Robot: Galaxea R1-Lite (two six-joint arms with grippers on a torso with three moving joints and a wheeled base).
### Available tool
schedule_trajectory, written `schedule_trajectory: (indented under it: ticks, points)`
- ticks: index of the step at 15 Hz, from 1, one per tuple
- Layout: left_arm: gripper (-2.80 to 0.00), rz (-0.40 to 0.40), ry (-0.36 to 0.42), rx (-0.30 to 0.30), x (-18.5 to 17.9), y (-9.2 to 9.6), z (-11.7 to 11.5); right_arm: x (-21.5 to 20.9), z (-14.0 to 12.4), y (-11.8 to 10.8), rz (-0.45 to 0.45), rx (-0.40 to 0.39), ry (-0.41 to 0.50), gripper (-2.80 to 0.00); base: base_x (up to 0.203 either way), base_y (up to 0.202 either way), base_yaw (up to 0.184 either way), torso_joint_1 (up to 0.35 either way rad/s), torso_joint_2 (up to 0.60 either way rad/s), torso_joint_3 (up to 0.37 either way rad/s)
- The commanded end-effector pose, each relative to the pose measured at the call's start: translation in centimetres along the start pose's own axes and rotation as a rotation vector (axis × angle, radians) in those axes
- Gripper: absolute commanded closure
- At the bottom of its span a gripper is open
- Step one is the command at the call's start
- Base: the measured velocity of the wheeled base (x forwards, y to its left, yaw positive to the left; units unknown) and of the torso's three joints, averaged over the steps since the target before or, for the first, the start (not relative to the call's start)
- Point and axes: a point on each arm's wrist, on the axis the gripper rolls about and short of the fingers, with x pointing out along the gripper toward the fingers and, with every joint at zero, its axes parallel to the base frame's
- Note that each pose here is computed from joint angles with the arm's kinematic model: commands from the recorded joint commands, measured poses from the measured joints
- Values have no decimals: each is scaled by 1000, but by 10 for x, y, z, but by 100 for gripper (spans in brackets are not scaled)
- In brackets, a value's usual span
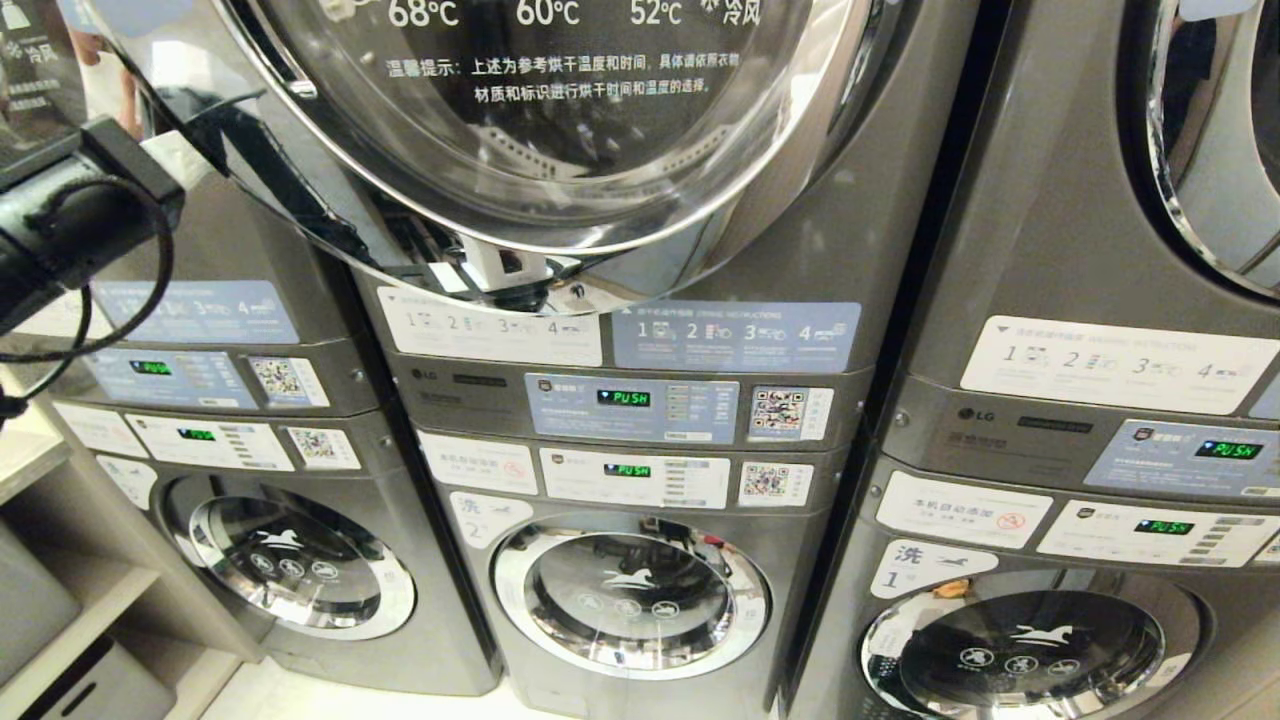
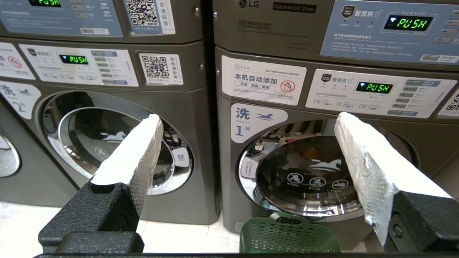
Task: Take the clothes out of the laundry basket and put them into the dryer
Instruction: Open the dryer
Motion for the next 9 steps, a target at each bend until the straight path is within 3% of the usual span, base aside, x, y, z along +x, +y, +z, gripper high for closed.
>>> schedule_trajectory:
  ticks: [1,9]
  points:
    - [0,-44,-3,-2,4,-13,1,0,-1,0,0,0,6,-280,0,0,0,0,0,0]
    - [0,-96,17,-10,-31,-66,-4,0,-1,0,1,-2,6,-280,0,0,0,0,0,0]
